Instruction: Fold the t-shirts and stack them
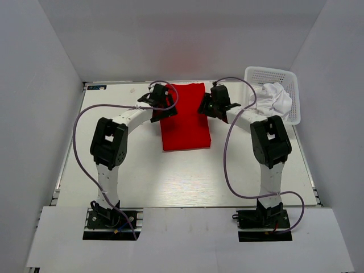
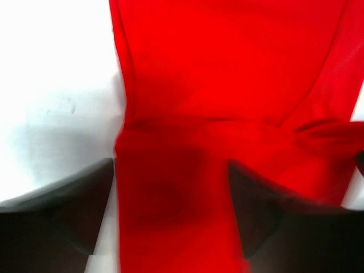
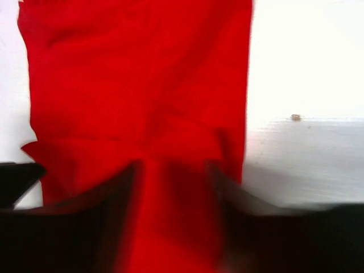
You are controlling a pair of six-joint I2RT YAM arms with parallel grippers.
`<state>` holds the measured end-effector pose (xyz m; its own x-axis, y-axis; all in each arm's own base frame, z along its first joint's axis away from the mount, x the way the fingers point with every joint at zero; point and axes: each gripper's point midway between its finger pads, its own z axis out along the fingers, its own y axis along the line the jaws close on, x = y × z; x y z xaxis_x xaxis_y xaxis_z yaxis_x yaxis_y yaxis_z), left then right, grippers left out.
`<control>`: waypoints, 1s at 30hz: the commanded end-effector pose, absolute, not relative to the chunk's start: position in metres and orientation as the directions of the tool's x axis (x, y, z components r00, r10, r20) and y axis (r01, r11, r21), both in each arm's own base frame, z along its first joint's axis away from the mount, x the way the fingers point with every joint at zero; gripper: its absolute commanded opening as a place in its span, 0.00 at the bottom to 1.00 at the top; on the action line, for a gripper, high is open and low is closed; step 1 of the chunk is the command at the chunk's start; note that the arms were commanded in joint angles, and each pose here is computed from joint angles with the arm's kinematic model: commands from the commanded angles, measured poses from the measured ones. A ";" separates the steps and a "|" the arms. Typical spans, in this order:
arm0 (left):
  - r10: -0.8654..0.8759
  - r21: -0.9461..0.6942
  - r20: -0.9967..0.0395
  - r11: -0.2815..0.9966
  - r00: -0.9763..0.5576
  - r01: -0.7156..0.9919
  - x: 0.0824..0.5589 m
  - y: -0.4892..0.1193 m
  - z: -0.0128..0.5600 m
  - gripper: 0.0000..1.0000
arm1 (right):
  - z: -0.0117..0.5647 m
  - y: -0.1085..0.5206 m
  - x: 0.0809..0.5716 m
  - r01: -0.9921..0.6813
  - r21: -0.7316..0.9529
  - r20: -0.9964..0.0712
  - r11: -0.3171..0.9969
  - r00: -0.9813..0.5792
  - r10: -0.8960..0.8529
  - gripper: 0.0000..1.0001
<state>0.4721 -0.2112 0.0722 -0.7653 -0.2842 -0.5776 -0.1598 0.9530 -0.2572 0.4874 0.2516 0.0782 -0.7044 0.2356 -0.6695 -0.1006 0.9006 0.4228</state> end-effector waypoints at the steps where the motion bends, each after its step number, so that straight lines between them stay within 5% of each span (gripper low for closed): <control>1: -0.294 -0.293 -0.667 0.948 -0.684 -0.122 0.505 -0.211 0.113 1.00 | 0.105 0.253 0.509 -0.134 0.467 -0.695 0.874 -0.667 0.269 0.90; 8: -0.273 -0.309 -0.699 0.949 -0.661 -0.065 0.489 -0.202 0.147 1.00 | 0.143 0.252 0.478 -0.259 0.440 -0.754 0.860 -0.626 0.198 0.90; 17: -0.202 -0.468 -0.568 0.877 -0.798 0.111 0.367 -0.222 0.104 1.00 | 0.106 0.229 0.371 -0.240 0.523 -0.640 0.818 -0.745 0.191 0.90; 24: -0.174 -0.501 -0.478 0.859 -0.861 0.105 0.326 -0.229 0.065 1.00 | 0.062 0.223 0.331 -0.206 0.565 -0.554 0.799 -0.812 0.182 0.90; 30: -0.143 -0.440 -0.471 0.893 -0.871 0.091 0.322 -0.224 0.046 0.78 | 0.042 0.224 0.334 -0.186 0.556 -0.527 0.810 -0.832 0.170 0.87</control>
